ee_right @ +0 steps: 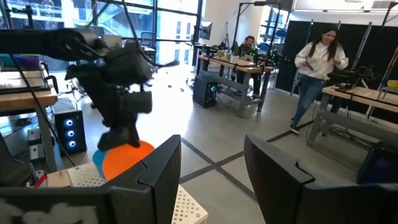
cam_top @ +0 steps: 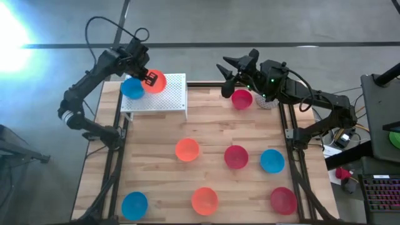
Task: Pick & Place Mini bowls
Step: Put the top orange bowl on the center part of the shelf
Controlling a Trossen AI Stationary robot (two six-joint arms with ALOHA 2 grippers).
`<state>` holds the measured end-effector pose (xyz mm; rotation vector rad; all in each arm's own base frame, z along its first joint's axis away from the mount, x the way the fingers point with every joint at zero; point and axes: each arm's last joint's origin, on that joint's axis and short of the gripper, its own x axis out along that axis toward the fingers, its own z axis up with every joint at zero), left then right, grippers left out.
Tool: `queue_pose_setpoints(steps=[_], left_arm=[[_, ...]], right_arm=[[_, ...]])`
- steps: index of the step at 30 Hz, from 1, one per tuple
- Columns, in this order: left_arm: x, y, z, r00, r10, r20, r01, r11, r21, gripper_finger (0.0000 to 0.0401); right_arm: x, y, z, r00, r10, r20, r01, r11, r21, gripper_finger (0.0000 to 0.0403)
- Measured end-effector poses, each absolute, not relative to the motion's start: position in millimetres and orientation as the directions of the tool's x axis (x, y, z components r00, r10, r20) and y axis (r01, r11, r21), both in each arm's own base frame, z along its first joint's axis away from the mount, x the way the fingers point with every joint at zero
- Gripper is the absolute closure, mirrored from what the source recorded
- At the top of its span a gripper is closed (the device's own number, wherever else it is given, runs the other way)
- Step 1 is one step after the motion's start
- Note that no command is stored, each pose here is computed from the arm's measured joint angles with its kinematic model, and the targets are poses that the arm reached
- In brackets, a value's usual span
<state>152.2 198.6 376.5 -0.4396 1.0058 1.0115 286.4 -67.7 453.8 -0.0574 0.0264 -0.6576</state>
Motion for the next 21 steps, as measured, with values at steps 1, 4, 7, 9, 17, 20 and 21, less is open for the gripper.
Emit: queue_pose_setpoints(steps=[1,4,7,9,17,20,21], left_arm=[[155,202,374,0.157,0.486,-0.860,-0.851,0.509,0.132,0.0401],[161,210,366,0.143,0.466,-0.873,-0.843,0.520,0.140,0.0401],[165,215,361,0.140,0.452,-0.881,-0.840,0.525,0.136,0.0401],[169,218,355,0.135,0.430,-0.893,-0.831,0.540,0.134,0.0401],[175,228,342,0.086,0.412,-0.907,-0.824,0.541,0.168,0.0401],[175,227,342,0.084,0.409,-0.909,-0.824,0.541,0.168,0.0401],[175,227,342,0.081,0.408,-0.909,-0.823,0.542,0.169,0.0401]], right_arm=[[286,-68,454,0.791,-0.612,-0.006,0.610,0.790,-0.062,0.0229],[286,-68,454,0.791,-0.612,-0.006,0.610,0.790,-0.058,0.0229],[286,-68,454,0.791,-0.612,-0.006,0.610,0.790,-0.058,0.0229],[286,-68,454,0.791,-0.612,-0.005,0.610,0.790,-0.058,0.0229],[286,-68,454,0.791,-0.612,-0.005,0.610,0.790,-0.062,0.0229],[286,-68,454,0.791,-0.612,-0.005,0.610,0.790,-0.062,0.0229],[286,-68,454,0.791,-0.612,-0.005,0.610,0.790,-0.062,0.0229]])
